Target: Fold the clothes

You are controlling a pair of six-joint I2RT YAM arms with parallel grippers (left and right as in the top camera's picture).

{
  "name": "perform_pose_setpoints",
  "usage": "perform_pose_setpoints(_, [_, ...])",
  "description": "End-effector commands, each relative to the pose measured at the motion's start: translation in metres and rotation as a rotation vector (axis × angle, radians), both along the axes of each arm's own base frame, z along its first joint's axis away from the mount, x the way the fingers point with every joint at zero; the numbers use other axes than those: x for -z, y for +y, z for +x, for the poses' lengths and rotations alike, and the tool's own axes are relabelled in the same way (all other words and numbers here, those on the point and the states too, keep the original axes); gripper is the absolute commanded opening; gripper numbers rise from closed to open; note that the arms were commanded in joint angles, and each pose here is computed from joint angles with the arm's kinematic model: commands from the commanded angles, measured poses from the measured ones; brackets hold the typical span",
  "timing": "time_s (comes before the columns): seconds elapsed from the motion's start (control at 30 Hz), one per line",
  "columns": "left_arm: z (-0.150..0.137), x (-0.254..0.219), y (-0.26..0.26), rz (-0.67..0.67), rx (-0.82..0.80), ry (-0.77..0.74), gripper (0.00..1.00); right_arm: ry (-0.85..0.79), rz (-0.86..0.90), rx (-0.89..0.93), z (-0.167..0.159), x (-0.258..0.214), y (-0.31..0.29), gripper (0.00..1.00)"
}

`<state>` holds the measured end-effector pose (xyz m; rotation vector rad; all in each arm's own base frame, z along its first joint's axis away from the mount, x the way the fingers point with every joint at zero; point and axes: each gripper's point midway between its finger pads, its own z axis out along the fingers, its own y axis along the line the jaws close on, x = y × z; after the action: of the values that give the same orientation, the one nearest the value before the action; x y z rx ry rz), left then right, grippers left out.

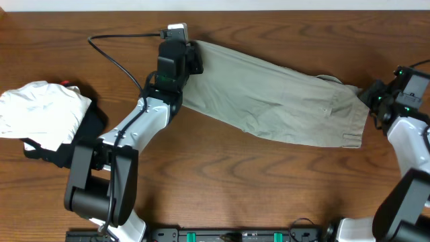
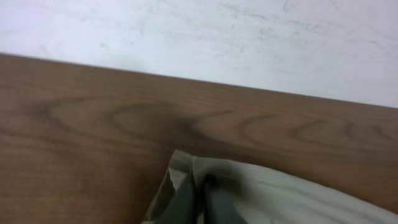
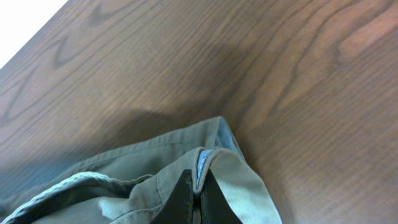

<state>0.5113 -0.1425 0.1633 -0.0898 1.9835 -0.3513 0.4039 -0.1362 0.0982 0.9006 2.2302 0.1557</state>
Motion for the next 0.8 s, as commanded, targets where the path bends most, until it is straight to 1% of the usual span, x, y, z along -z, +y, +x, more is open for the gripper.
perform_pose_setpoints(0.0, [0.007, 0.001, 0.004, 0.019, -0.018, -0.017, 0.45, -0.005, -0.006, 0.035, 0.007, 0.006, -0.01, 0.06])
perform_pose_setpoints(0.03, [0.007, 0.003, 0.003, 0.02, -0.018, -0.013, 0.59, -0.008, -0.005, 0.04, 0.009, 0.008, -0.011, 0.14])
perform_pose_setpoints(0.07, [0.008, 0.004, 0.004, 0.021, -0.019, -0.011, 0.69, -0.007, -0.001, 0.058, 0.01, 0.012, -0.013, 0.21])
perform_pose_setpoints(0.13, [0.007, 0.005, 0.006, 0.027, -0.021, -0.005, 0.75, -0.002, -0.001, 0.089, 0.011, 0.016, -0.017, 0.33])
perform_pose_setpoints(0.2, [0.007, 0.006, 0.007, 0.031, -0.021, -0.003, 0.78, -0.002, -0.001, 0.088, 0.011, 0.017, -0.017, 0.4])
perform_pose_setpoints(0.33, [0.003, 0.016, 0.009, 0.057, -0.017, 0.036, 0.79, 0.0, -0.004, 0.091, 0.01, 0.017, -0.018, 0.46])
perform_pose_setpoints(0.53, [-0.011, 0.043, 0.013, 0.116, -0.001, 0.152, 0.78, -0.004, -0.009, 0.095, 0.01, 0.014, -0.019, 0.49])
perform_pose_setpoints(0.63, [-0.019, 0.054, 0.016, 0.159, 0.017, 0.199, 0.75, -0.016, -0.035, 0.116, 0.008, 0.006, -0.025, 0.5])
perform_pose_setpoints(0.77, [-0.023, 0.06, 0.017, 0.196, 0.036, 0.221, 0.74, -0.047, -0.054, 0.126, 0.004, -0.016, -0.026, 0.51])
